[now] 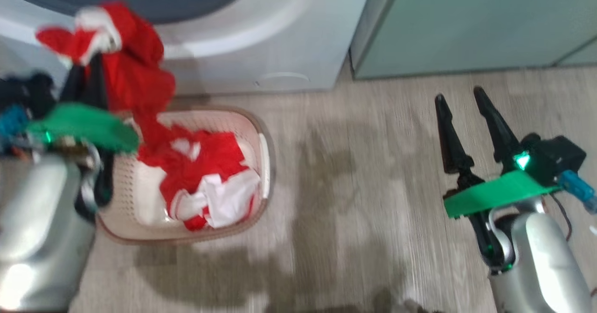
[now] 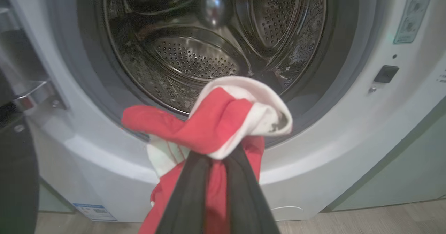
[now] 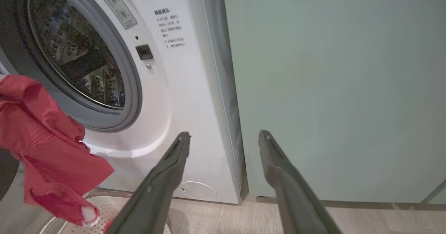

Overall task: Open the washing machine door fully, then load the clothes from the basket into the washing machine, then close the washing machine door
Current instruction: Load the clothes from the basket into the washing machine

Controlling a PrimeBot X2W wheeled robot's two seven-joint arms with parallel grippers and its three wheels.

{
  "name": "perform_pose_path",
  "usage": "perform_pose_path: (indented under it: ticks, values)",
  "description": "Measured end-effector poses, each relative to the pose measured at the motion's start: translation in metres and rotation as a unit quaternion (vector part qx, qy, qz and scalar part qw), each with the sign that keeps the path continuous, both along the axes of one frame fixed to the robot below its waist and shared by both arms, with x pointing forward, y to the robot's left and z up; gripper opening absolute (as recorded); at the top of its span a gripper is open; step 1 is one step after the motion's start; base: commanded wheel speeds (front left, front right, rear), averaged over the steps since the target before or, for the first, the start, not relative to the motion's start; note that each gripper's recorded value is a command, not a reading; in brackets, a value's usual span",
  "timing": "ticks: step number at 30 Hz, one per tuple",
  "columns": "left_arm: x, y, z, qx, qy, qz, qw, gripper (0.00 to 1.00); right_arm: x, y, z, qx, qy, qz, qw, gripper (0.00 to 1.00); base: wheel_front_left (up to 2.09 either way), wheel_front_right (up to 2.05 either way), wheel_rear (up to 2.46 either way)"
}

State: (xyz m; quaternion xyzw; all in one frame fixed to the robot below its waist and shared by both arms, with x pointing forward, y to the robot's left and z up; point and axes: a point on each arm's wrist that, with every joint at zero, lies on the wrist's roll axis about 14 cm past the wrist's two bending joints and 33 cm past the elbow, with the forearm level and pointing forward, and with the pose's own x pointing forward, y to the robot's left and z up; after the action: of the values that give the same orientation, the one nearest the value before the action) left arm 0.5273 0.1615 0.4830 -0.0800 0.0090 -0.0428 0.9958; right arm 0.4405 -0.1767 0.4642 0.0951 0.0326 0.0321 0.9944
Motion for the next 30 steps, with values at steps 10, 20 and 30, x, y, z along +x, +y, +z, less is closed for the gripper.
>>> perform_pose_path:
  ticks: [10, 20, 30]
  values:
    - [0.095, -0.036, -0.040, 0.007, 0.061, -0.054, 0.997, 0.00, 0.015, -0.013, -0.035, 0.015, 0.022, -0.020, 0.999, 1.00, 0.00, 0.00, 0.00]
    - [0.160, -0.056, -0.083, 0.019, 0.158, -0.085, 0.984, 0.00, 0.009, -0.033, -0.065, 0.026, 0.059, -0.050, 0.997, 1.00, 0.00, 0.00, 0.00]
    - [0.198, -0.055, -0.119, 0.001, 0.241, -0.081, 0.967, 0.00, 0.002, -0.051, -0.073, 0.029, 0.073, -0.078, 0.994, 1.00, 0.00, 0.00, 0.00]
